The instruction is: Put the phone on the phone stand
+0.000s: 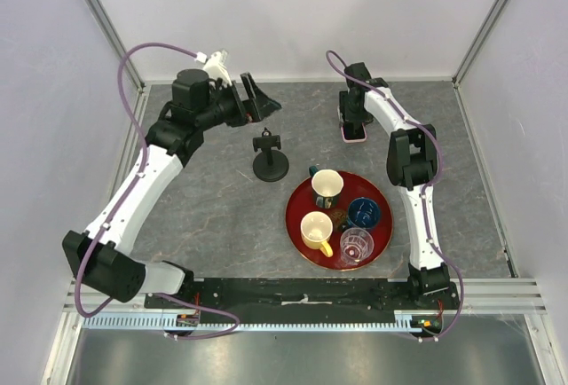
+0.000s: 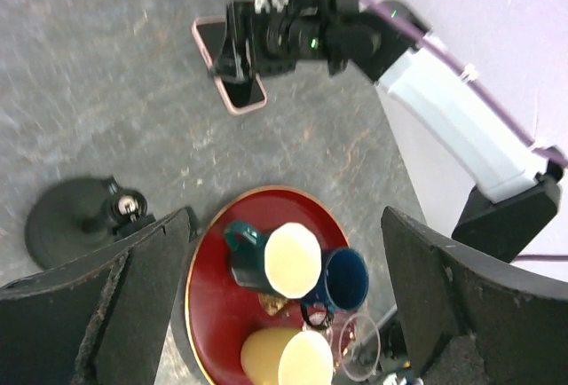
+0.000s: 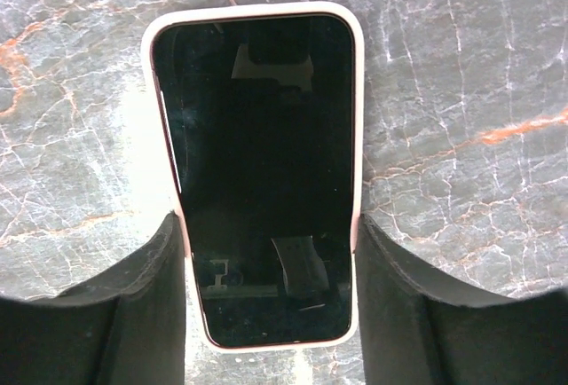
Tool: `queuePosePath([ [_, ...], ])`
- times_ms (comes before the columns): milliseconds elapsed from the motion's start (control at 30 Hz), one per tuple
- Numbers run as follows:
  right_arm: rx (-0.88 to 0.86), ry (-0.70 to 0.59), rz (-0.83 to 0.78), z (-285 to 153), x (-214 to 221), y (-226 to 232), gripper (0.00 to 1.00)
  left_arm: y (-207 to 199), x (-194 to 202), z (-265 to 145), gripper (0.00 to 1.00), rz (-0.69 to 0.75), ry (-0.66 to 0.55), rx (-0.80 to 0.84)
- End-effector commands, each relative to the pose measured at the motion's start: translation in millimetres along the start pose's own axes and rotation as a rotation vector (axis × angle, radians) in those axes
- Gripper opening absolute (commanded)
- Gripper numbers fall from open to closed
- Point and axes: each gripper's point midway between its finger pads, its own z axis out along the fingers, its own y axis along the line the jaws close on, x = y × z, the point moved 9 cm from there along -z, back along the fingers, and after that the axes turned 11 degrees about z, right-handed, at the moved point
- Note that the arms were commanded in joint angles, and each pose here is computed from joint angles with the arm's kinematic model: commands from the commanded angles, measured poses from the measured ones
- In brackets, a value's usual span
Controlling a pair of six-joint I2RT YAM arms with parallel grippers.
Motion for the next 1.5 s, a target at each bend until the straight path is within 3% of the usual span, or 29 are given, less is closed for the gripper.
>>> queuePosePath([
  [0, 0.051, 0.091, -0.032, 30.2, 31.6, -3.7, 0.39, -13.2, -35.7, -19.3, 0.95, 0.118, -0.130, -0.056],
  [67, 0.059, 0.087, -0.037, 28.3, 35.1, -6.6, 0.28, -13.3, -35.8, -10.6, 0.94, 0.136, -0.115, -0.045],
  [100, 0.040, 0.024, -0.028, 17.5, 23.8, -4.6, 0.20, -12.0, -33.1, -6.6, 0.94, 0.146, -0.099, -0.039],
  [267, -0.009, -0.087, -0.020, -0.1, 18.7, -4.3, 0.00, 0.1, -5.3, 2.7, 0.91, 0.144, -0.018, -0.031],
  [467, -0.003, -0.212, 0.001, -20.7, 11.6, -6.2, 0.00, -6.4, -5.3, -10.0, 0.92, 0.166, -0.051, 0.002],
  [767, -0.138, -0.618, 0.100, -83.4, 3.6, -17.7, 0.00, -7.2, -2.0, -9.8, 0.92, 0.148, -0.048, 0.026],
  [1033, -0.336, -0.875, 0.123, -135.2, 18.5, -25.6, 0.00, -6.6, -0.6, -8.6, 0.92, 0.149, -0.052, 0.032],
  [1100, -0.406, -0.952, 0.082, -155.0, 26.3, -28.7, 0.00, -5.8, -0.6, -7.2, 0.95, 0.149, -0.049, 0.056],
  [1267, -0.690, -1.027, -0.306, -216.5, 49.6, -9.1, 0.00, -3.6, -7.8, -10.8, 1.00, 0.107, -0.080, 0.247],
  [1333, -0.726, -1.028, -0.447, -233.7, 55.8, -0.9, 0.00, -2.0, -12.7, -15.7, 1.00, 0.081, -0.114, 0.368],
  [1467, -0.762, -0.947, -0.692, -255.2, 80.3, 14.4, 0.00, -2.4, -14.6, -18.8, 1.00, 0.090, -0.121, 0.417],
])
